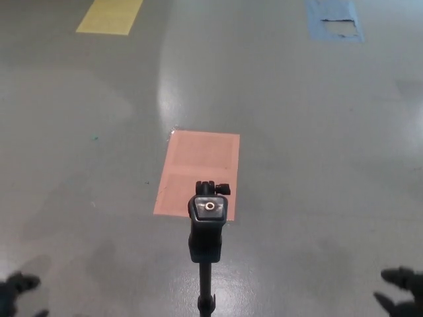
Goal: The robot uses its left hand to grab the top of a phone stand kept on the floor and rotates it anti-clockwise
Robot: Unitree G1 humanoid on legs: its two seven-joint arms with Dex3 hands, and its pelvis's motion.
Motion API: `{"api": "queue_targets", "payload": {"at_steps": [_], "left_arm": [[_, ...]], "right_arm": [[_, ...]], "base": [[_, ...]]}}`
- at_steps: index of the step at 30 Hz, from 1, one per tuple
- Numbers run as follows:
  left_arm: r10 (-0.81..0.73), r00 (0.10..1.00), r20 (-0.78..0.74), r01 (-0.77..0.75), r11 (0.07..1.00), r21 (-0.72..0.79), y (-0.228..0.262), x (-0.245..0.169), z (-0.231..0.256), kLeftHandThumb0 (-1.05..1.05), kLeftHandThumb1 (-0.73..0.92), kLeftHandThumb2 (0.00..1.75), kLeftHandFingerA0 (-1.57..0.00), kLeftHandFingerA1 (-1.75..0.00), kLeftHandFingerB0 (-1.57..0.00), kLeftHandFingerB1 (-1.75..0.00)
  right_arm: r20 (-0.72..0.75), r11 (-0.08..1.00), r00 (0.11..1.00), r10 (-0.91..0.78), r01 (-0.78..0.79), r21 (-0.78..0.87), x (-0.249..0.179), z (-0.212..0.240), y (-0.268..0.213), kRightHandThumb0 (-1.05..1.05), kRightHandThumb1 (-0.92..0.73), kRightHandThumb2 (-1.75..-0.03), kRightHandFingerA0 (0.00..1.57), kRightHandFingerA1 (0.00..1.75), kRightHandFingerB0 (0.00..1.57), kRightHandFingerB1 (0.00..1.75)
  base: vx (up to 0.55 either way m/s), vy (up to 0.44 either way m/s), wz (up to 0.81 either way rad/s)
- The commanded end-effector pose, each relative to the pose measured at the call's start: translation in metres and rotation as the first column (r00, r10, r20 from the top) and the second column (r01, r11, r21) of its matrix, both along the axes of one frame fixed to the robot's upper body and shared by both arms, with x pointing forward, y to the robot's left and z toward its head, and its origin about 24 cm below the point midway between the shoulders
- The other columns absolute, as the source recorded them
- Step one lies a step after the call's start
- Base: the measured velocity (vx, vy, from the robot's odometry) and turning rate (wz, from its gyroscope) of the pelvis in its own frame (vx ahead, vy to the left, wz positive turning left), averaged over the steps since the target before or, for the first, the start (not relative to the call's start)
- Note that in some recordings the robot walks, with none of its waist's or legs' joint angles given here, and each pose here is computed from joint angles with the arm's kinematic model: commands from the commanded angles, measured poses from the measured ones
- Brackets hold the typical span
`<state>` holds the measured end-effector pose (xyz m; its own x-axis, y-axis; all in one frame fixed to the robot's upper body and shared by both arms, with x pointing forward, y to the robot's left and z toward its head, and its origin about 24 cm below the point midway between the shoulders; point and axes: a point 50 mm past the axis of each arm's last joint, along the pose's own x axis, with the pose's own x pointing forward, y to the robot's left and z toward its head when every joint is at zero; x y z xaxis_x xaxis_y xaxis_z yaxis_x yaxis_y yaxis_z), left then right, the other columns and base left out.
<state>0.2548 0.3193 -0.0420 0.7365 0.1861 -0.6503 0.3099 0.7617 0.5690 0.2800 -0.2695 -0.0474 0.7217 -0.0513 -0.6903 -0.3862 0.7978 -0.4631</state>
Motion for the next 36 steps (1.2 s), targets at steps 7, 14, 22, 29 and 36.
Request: {"api": "queue_targets", "payload": {"at_steps": [7, 14, 22, 29, 36], "left_arm": [[-0.083, 0.996, 0.032, 0.084, 0.996, -0.002, 0.008, 0.003, 0.011, -0.71, 0.65, 0.89, -0.11, -0.4, -0.06, -0.28], [-0.034, 0.962, 0.272, 0.08, 0.984, -0.158, -0.006, 0.015, 0.025, -0.69, 0.53, 0.86, -0.02, -0.27, -0.01, -0.15], [-0.103, 0.787, 0.609, 0.292, 0.931, -0.219, -0.035, 0.029, 0.078, -0.6, 0.39, 0.77, 0.0, -0.28, 0.0, -0.21], [-0.316, 0.563, 0.764, 0.5, 0.866, -0.011, -0.07, 0.013, 0.124, -0.37, 0.34, 0.62, -0.13, -0.16, 0.0, -0.07], [-0.394, 0.37, 0.841, 0.609, 0.787, 0.101, -0.101, -0.008, 0.163, -0.27, 0.29, 0.6, -0.1, -0.19, 0.0, -0.19]], "right_arm": [[-0.071, 0.998, 0.995, 0.069, -0.07, 0.001, 0.001, 0.006, -0.012, -0.51, -0.87, -0.65, 0.14, 0.29, 0.07, 0.22], [-0.08, 0.996, 0.993, 0.087, -0.088, -0.011, 0.002, 0.006, -0.011, -0.5, -0.87, -0.65, 0.13, 0.28, 0.05, 0.25], [-0.079, 0.996, 0.993, 0.091, -0.092, -0.016, 0.004, 0.008, -0.011, -0.51, -0.88, -0.65, 0.14, 0.29, 0.05, 0.25], [-0.081, 0.995, 0.992, 0.092, -0.094, -0.018, 0.005, 0.008, -0.01, -0.5, -0.88, -0.65, 0.14, 0.28, 0.06, 0.23], [-0.084, 0.995, 0.992, 0.094, -0.096, -0.028, 0.004, 0.008, -0.011, -0.51, -0.88, -0.65, 0.14, 0.28, 0.05, 0.24]], "base": [[0.0, 0.0, 0.0], [0.0, 0.0, 0.0], [0.0, 0.0, 0.0], [0.0, 0.0, 0.0], [0.0, 0.0, 0.0]]}}
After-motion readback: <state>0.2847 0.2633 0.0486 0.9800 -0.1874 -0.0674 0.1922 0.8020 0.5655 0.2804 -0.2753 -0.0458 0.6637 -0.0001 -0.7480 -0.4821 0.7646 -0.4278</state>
